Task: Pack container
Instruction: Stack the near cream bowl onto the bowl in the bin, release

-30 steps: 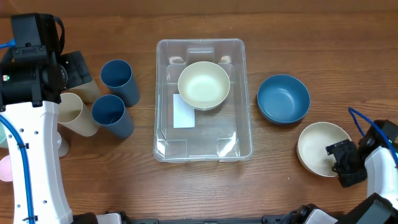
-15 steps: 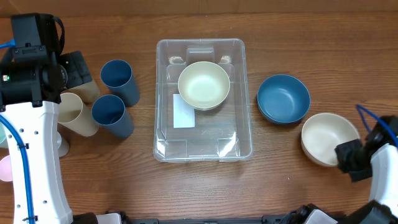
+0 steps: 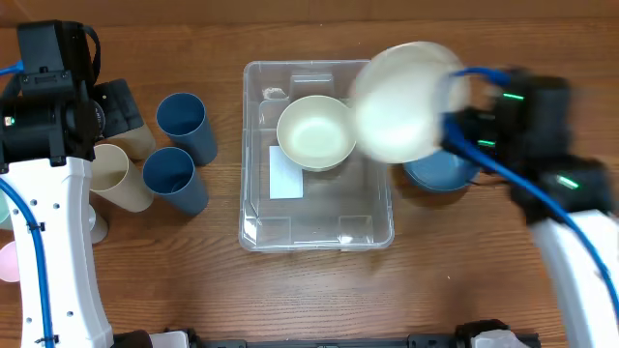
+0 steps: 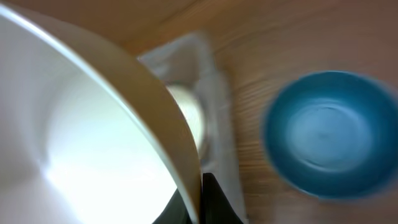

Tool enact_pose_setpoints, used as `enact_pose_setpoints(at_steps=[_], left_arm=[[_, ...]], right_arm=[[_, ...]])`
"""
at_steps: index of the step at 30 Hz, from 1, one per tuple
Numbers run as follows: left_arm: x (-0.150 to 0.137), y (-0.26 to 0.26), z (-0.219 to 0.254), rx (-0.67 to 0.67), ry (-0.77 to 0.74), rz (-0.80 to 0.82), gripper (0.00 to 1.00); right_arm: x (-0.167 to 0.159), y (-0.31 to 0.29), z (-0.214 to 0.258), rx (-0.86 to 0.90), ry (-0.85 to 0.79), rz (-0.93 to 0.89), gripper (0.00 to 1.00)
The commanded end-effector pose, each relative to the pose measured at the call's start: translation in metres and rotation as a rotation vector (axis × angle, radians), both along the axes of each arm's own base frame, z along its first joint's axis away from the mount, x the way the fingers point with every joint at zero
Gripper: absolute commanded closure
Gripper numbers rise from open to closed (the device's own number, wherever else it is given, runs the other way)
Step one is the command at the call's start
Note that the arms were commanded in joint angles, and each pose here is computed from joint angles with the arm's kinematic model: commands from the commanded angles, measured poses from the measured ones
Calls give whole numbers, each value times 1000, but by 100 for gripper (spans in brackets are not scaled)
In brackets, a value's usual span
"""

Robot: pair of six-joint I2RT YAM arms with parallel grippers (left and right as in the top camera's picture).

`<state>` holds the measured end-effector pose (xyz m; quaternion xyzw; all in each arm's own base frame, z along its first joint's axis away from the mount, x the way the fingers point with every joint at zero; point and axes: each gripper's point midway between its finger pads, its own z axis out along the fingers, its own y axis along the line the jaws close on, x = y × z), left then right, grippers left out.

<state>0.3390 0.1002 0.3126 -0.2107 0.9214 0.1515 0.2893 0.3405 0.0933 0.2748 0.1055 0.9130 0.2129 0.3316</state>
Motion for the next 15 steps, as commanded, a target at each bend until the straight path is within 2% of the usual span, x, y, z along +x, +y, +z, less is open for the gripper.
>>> enact_pose_setpoints(at_steps=[1, 4, 7, 9, 13, 14, 15], left_arm=[[1, 4, 8, 23, -13, -3, 0], [1, 4, 8, 23, -13, -3, 0], [1, 4, 8, 23, -13, -3, 0], [1, 4, 8, 23, -13, -3, 0], [1, 4, 8, 23, -13, -3, 0], [1, 4, 8, 23, -13, -3, 0], [1, 4, 8, 23, -13, -3, 0]], right_arm=[[24, 73, -42, -166, -8, 261, 96], [57, 98, -92, -277, 34, 263, 96], [82, 111, -144, -279, 83, 274, 96], [87, 113, -161, -284, 103, 277, 96], [99, 119, -154, -271, 46, 273, 96], [102, 120, -149, -266, 33, 272, 90], [105, 122, -140, -262, 20, 270, 72]])
